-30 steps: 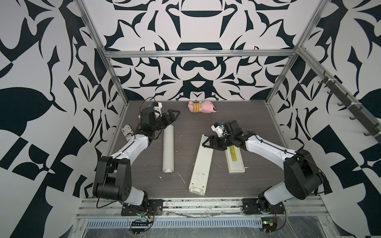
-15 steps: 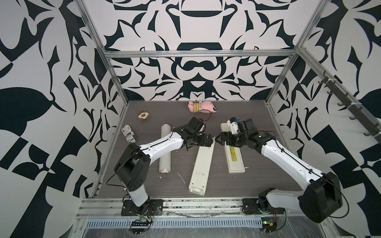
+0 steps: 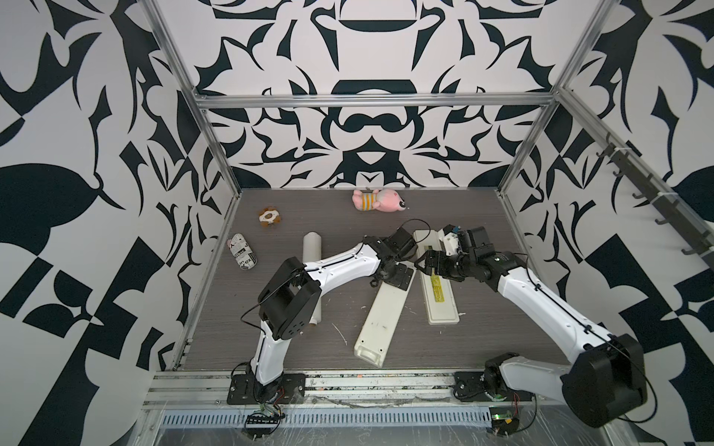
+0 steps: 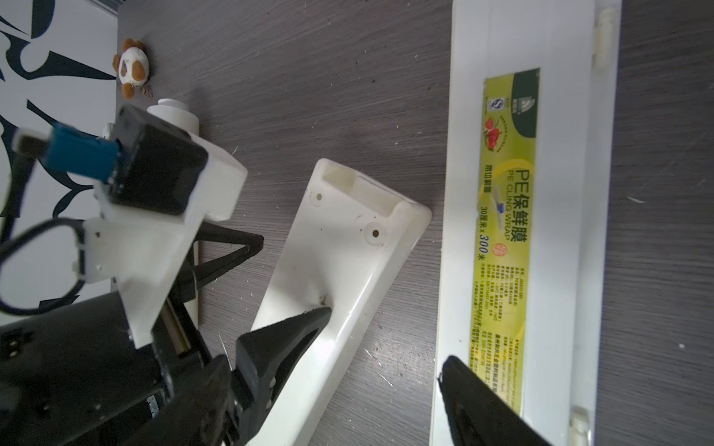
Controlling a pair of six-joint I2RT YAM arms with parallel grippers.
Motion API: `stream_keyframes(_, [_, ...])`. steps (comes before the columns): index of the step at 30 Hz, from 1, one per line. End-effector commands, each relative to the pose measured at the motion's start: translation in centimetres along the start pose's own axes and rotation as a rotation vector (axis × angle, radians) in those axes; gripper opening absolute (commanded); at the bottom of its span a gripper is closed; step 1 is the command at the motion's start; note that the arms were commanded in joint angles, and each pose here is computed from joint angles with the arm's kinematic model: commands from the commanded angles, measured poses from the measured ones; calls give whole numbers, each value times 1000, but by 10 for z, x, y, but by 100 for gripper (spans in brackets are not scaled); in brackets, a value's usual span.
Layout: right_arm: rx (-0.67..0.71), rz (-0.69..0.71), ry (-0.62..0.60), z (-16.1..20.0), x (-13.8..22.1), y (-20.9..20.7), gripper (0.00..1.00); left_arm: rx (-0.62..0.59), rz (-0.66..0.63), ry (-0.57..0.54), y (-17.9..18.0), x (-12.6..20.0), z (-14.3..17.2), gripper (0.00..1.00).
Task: Put plastic wrap rolls into dispensers
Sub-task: Pick up the plastic wrap cutting box from the center of the board.
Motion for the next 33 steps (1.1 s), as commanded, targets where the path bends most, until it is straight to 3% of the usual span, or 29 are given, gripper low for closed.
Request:
stream_keyframes(1, [24,-33,-16,-5,2,6,84,-78,-20,114,-1,-11,31,99])
stream_keyframes(7, [33,-54,-16,-5,3,9,84,-27,215,3,-23,18,19,99])
stream_keyframes(16, [21,-51,-1,0,1,5,83,-54,355,-8,-38,33,22,99])
stream_keyframes(21, [11,-48,4,2,0,4,82,-116,220,141,-24,11,48,99])
stream_keyframes(25, [8,-54,6,3,-1,4,82,-138,118,163,-10,0,53,99])
stream_keyframes(33, [-10,-30,31,12,-11,-6,82,-167,191,123,-37,-5,50,99])
Point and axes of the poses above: each gripper's point midway between its finger pads, its own x axis back along the fingers, its own y axis along the line the jaws close on, z = x × y, the point moved 2 cm from there along x, back along the fingers, and after that the axes turned 4 degrees about x, right-handed, at the moved point
